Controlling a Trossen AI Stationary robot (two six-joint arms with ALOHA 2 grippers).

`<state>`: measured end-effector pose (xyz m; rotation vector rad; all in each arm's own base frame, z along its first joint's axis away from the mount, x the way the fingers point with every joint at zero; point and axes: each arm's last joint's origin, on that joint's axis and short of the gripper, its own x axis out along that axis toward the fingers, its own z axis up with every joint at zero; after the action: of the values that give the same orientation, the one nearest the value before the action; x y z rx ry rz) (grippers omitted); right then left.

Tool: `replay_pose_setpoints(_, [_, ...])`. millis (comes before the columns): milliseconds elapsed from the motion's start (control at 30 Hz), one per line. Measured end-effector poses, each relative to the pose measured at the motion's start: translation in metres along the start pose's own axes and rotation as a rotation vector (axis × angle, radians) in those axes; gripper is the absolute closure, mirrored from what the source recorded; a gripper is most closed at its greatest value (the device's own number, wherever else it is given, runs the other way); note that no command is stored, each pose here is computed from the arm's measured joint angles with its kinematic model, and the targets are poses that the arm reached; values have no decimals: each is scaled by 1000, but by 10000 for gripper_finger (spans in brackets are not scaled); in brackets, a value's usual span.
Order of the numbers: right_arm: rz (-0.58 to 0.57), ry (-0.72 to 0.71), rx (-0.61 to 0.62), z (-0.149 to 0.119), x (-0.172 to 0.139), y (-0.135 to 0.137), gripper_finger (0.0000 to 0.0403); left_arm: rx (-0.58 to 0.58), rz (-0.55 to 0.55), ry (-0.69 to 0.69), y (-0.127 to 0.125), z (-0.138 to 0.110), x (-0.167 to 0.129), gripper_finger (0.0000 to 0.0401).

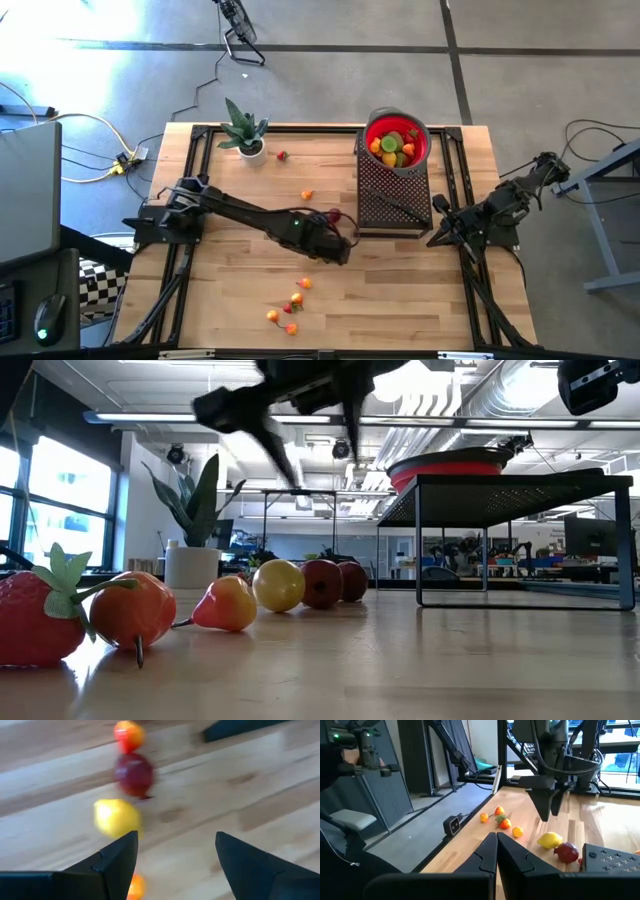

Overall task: Pick & Place Fruit
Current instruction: Put the lemon into the strainer bowl on the shelf

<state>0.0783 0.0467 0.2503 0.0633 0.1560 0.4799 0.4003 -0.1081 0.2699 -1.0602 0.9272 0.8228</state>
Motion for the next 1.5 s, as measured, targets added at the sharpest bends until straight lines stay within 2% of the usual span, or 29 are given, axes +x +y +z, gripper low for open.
replay_pose_setpoints(100, [-1,1,-2,0,0,0,401,18,18,0,2,0,-1,141])
replay_pose_setpoints(267, [-3,1,-5,0,0,0,401,38,126,9,11,0,5,141])
replay_pose_setpoints(433, [-5,2,-5,0,0,0,401,63,185,36,15,-1,9,141])
replay_pose_setpoints(600, [-6,2,-4,0,0,0,400,84,209,89,16,-4,15,141])
replay_pose_setpoints(867, [-4,2,0,0,0,0,400,71,211,102,16,-6,22,141])
replay_pose_setpoints(967, [-4,2,0,0,0,0,400,59,252,102,22,-8,29,141])
replay_pose_setpoints(1100, [-3,3,0,0,0,0,400,9,246,104,26,-11,39,141])
replay_pose_setpoints(1267, [-3,3,1,0,0,0,400,-79,164,99,26,-15,58,141])
replay_pose_setpoints(1500, [-3,7,1,-1,0,0,400,-99,112,70,28,-16,70,141])
